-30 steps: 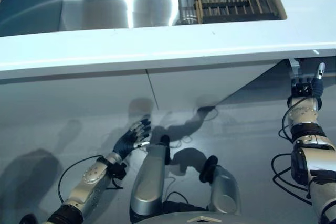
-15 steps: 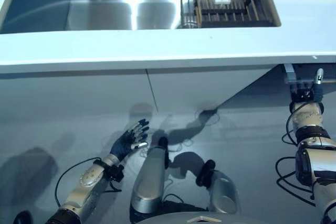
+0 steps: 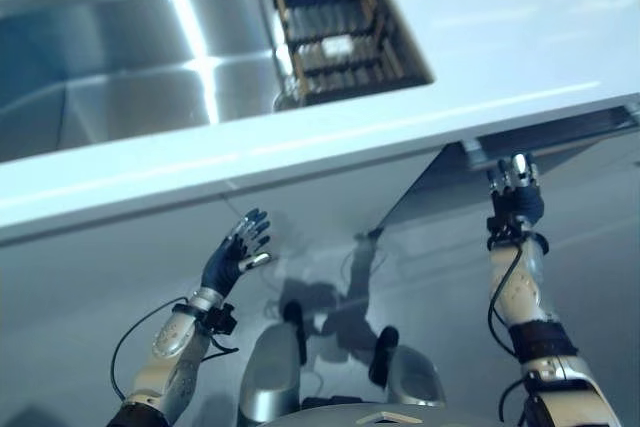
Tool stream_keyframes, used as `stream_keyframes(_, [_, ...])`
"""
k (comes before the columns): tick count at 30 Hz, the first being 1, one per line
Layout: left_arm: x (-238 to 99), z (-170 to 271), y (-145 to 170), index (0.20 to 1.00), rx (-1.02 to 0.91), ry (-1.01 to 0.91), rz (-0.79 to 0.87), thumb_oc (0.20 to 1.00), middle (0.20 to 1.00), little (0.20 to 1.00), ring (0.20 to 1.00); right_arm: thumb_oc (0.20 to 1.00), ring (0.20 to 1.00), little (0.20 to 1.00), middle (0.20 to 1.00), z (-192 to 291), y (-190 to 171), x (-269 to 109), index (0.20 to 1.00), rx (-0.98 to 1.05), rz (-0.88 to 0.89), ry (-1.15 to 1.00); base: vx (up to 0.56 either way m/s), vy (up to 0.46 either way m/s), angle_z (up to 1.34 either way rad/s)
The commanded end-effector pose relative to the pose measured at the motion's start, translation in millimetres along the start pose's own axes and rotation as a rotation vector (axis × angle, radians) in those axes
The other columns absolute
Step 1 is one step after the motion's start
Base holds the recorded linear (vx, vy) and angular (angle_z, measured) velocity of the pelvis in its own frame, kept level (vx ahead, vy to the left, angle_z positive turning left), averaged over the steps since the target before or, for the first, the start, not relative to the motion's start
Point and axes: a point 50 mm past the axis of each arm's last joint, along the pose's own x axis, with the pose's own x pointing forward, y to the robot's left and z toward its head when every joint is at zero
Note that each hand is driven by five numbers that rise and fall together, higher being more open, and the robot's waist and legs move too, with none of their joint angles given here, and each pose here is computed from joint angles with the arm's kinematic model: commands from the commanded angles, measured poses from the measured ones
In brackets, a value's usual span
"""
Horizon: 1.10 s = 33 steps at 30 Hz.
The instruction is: Pick up plates and place into dishwasher.
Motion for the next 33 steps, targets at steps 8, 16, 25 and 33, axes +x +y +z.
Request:
stream_keyframes(8, [9, 36, -19, 1.000, 0.080, -0.212, 0.002, 1.000, 1.000, 1.000, 1.000, 1.000, 1.000, 1.000, 1.000, 17, 32, -27, 1.000, -0.088, 0.266, -0.151, -0.05, -0.015, -0.07])
stream_keyframes(16, [14, 36, -37, 1.000, 0.043, -0.229, -0.067, 1.000, 1.000, 1.000, 1.000, 1.000, 1.000, 1.000, 1.000, -13, 38, -47, 1.000, 0.023, 0.335, -0.010, -0.04, -0.030, -0.02])
stream_keyframes(25, [19, 24, -38, 1.000, 0.031, -0.132, -0.146, 1.000, 1.000, 1.000, 1.000, 1.000, 1.000, 1.000, 1.000, -12, 40, -41, 1.000, -0.052, 0.366, 0.005, -0.05, -0.021, -0.04])
stream_keyframes(33, [15, 21, -40, 1.000, 0.011, -0.137, -0.155, 1.000, 1.000, 1.000, 1.000, 1.000, 1.000, 1.000, 1.000, -21, 43, -52, 1.000, -0.101, 0.432, 0.070, -0.04, 0.002, -0.03])
